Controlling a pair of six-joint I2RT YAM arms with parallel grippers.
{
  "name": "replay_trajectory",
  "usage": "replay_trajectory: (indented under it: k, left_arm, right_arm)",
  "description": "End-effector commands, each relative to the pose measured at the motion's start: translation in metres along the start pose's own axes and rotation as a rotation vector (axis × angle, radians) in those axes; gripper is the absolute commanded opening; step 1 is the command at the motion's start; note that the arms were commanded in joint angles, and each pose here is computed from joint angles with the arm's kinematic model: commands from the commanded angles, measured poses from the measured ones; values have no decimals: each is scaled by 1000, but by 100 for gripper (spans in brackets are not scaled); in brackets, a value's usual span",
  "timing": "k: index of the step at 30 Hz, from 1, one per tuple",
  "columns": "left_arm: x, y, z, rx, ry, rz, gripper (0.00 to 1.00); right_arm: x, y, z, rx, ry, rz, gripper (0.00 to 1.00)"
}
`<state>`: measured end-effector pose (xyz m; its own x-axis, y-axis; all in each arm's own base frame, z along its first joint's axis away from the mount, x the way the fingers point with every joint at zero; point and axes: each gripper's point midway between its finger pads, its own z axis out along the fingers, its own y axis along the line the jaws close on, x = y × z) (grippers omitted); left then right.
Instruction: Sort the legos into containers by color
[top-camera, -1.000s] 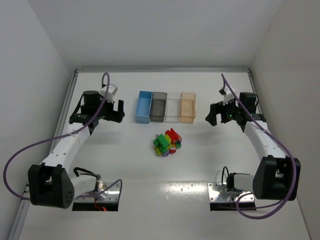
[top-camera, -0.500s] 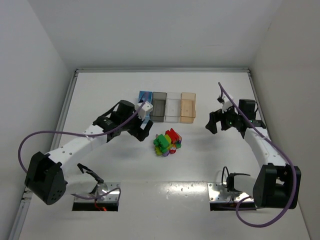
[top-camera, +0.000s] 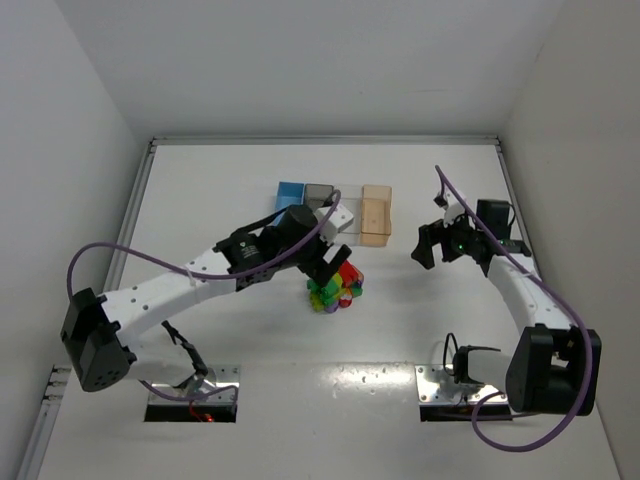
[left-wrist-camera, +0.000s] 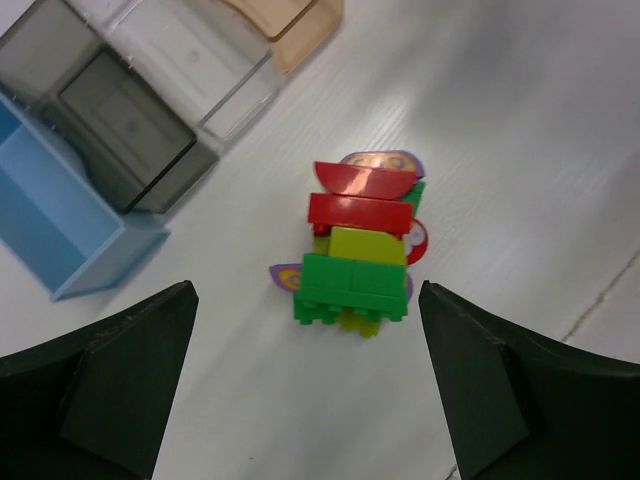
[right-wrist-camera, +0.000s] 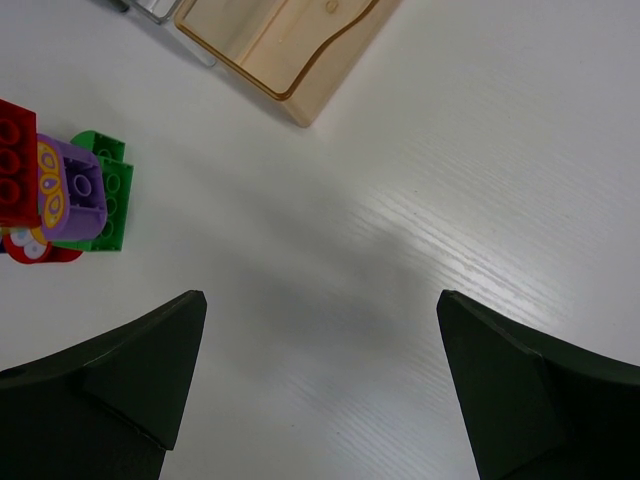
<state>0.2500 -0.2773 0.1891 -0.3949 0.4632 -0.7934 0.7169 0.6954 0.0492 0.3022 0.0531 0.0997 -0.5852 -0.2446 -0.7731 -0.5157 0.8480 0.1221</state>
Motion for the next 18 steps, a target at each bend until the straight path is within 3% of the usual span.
replay_trajectory:
  k: [1, 9, 18]
  left_arm:
    - [-4, -23, -2, 60, 20, 9, 100]
    - [29, -53, 14, 227, 129, 189, 100]
    - [58, -53, 33, 215, 231, 212, 100]
  right_arm:
    - [0, 1, 2, -1, -12, -29, 100]
    - [8, 2, 2, -10, 11, -43, 100]
    - [16, 5, 5, -27, 29, -28, 100]
